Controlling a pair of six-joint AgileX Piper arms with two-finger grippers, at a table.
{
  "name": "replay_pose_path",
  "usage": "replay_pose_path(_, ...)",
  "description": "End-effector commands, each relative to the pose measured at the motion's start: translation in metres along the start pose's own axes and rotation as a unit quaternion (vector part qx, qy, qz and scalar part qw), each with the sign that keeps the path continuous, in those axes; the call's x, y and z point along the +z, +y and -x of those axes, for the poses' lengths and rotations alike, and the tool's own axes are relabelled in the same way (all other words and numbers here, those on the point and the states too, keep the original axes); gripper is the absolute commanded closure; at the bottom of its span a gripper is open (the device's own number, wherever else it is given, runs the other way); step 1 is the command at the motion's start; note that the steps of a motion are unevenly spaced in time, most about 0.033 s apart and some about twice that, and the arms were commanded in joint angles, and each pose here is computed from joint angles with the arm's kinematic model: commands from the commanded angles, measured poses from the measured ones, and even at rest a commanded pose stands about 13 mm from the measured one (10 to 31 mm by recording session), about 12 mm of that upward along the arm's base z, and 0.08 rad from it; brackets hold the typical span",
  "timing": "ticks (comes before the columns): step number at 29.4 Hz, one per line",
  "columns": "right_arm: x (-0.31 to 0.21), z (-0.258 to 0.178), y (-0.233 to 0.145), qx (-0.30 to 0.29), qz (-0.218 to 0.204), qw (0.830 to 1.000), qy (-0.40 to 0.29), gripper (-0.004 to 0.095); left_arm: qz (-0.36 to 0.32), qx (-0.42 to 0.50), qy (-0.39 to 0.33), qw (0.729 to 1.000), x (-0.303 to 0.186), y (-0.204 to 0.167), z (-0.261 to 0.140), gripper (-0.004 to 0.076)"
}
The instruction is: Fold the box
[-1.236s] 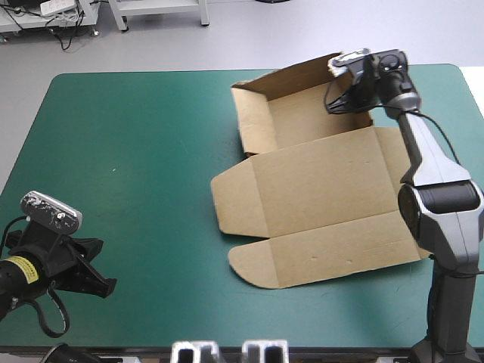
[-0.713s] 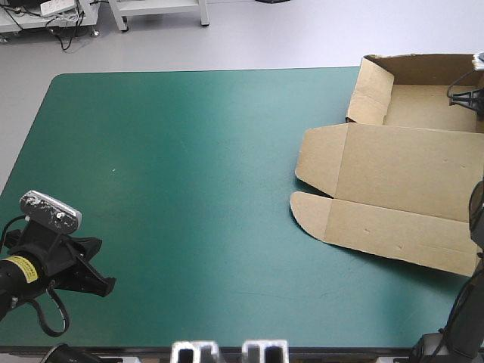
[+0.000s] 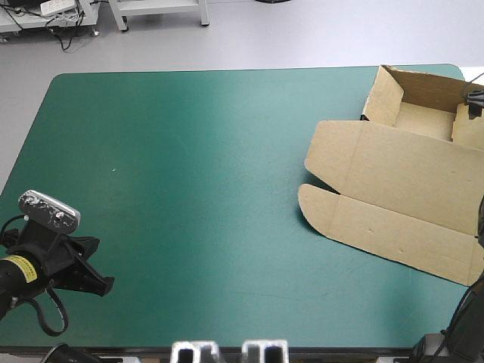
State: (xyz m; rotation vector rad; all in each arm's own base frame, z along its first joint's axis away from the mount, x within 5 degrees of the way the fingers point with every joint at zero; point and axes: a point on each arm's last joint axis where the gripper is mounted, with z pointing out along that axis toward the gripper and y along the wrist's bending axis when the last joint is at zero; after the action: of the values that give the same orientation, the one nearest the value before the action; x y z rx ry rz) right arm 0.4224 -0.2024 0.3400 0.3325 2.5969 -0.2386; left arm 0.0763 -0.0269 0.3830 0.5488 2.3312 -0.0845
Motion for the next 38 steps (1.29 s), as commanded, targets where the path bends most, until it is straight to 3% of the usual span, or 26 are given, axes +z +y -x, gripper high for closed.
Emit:
replay_pose_path(1,-0.094,0.019,-0.006,0.004,-0.022,0.988,-0.150,-0.0007,0.004,0.000,-0.026,1.000,-0.005,0.001,0.007,0.0732)
replay_pose_path(3,-0.115,0.023,-0.001,0.003,0.002,0.981,-0.192,0.0025,0.006,0.013,-0.034,0.999,-0.006,0.001,0.008,0.0732)
replay_pose_path(7,-0.145,0.025,0.012,-0.064,0.051,0.969,-0.232,0.0186,0.009,0.021,-0.051,0.998,-0.006,0.002,0.011,0.0732)
replay_pose_path(12,-0.160,0.020,0.034,-0.092,0.116,0.962,-0.228,0.0656,0.010,0.022,-0.057,0.998,-0.005,0.002,0.013,0.0732)
replay_pose_path(15,-0.170,0.021,0.061,-0.117,0.158,0.950,-0.242,0.0933,0.006,0.023,-0.053,0.998,-0.005,0.001,0.012,0.0732)
replay_pose_path(25,-0.194,0.010,0.182,-0.207,0.254,0.914,-0.237,0.0931,-0.018,0.016,-0.034,0.999,-0.005,-0.003,0.008,0.0732)
replay_pose_path(29,-0.208,-0.005,0.229,-0.249,0.294,0.893,-0.234,0.0931,-0.018,0.016,-0.028,0.999,-0.005,-0.003,0.007,0.0732)
replay_pose_path(33,-0.221,-0.021,0.258,-0.287,0.303,0.880,-0.229,0.0931,-0.018,0.016,-0.028,0.999,-0.005,-0.003,0.007,0.0732)
replay_pose_path(38,-0.223,-0.048,0.264,-0.315,0.289,0.884,-0.190,0.0932,-0.031,0.011,-0.036,0.999,-0.005,-0.005,0.009,0.0732)
